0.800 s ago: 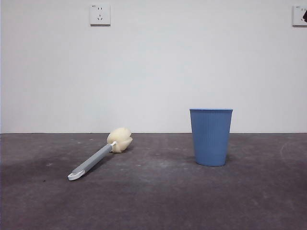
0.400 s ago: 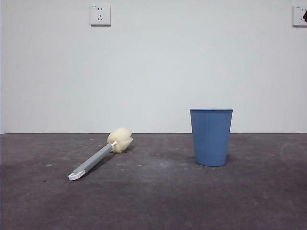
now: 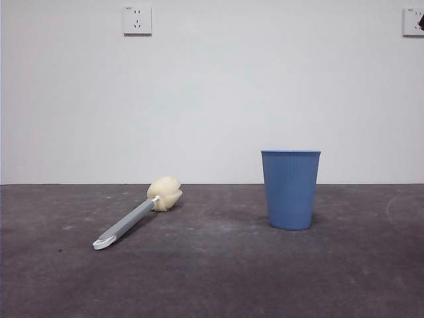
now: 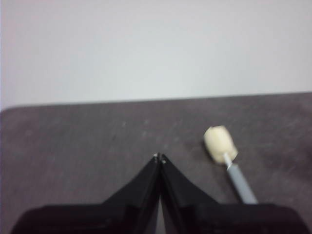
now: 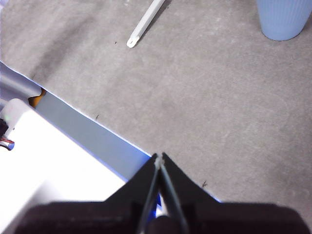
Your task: Pick up the cup brush,pick up the cup,insert the brush into the cup,clean the cup,put the cup brush back,put the cup back to the fixed position on the table
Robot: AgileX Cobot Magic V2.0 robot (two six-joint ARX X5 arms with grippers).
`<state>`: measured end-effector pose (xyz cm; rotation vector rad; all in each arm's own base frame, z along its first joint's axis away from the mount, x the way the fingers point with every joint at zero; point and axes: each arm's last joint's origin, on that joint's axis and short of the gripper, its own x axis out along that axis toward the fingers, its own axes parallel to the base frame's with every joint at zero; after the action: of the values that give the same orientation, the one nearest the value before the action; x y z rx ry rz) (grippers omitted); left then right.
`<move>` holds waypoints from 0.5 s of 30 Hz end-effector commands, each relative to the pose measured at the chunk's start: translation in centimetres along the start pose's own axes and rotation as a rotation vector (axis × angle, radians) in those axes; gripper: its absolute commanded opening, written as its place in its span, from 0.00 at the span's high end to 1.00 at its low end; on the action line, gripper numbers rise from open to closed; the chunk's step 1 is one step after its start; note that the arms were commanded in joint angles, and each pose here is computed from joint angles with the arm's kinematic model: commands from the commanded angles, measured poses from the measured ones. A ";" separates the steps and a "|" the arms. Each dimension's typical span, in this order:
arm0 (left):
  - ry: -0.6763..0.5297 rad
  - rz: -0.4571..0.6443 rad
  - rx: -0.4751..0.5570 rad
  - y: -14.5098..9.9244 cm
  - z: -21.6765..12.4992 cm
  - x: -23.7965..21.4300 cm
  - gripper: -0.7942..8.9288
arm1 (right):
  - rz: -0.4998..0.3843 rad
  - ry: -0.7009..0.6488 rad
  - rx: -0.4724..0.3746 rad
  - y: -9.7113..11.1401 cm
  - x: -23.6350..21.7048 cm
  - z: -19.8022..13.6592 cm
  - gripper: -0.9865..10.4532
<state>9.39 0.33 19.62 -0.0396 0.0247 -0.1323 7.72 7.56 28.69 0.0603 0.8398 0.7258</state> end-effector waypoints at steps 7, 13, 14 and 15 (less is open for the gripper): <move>0.050 0.047 -0.038 0.4 -3.8 0.4 0.92 | 0.000 -0.006 0.007 0.0 0.0 0.0 0.91; 0.122 0.151 -0.062 0.7 -4.6 0.3 0.92 | 0.000 -0.006 0.007 0.0 0.0 0.0 0.91; 0.141 0.154 -0.066 0.7 -4.8 0.2 0.92 | 0.000 -0.005 0.007 0.0 0.0 0.0 0.91; 0.145 0.155 -0.068 0.7 -4.9 0.2 0.92 | 0.000 -0.006 0.007 0.0 0.0 0.0 0.91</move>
<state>9.52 0.75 15.18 -0.0834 0.1657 0.0127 7.72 7.56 28.69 0.0602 0.8397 0.7254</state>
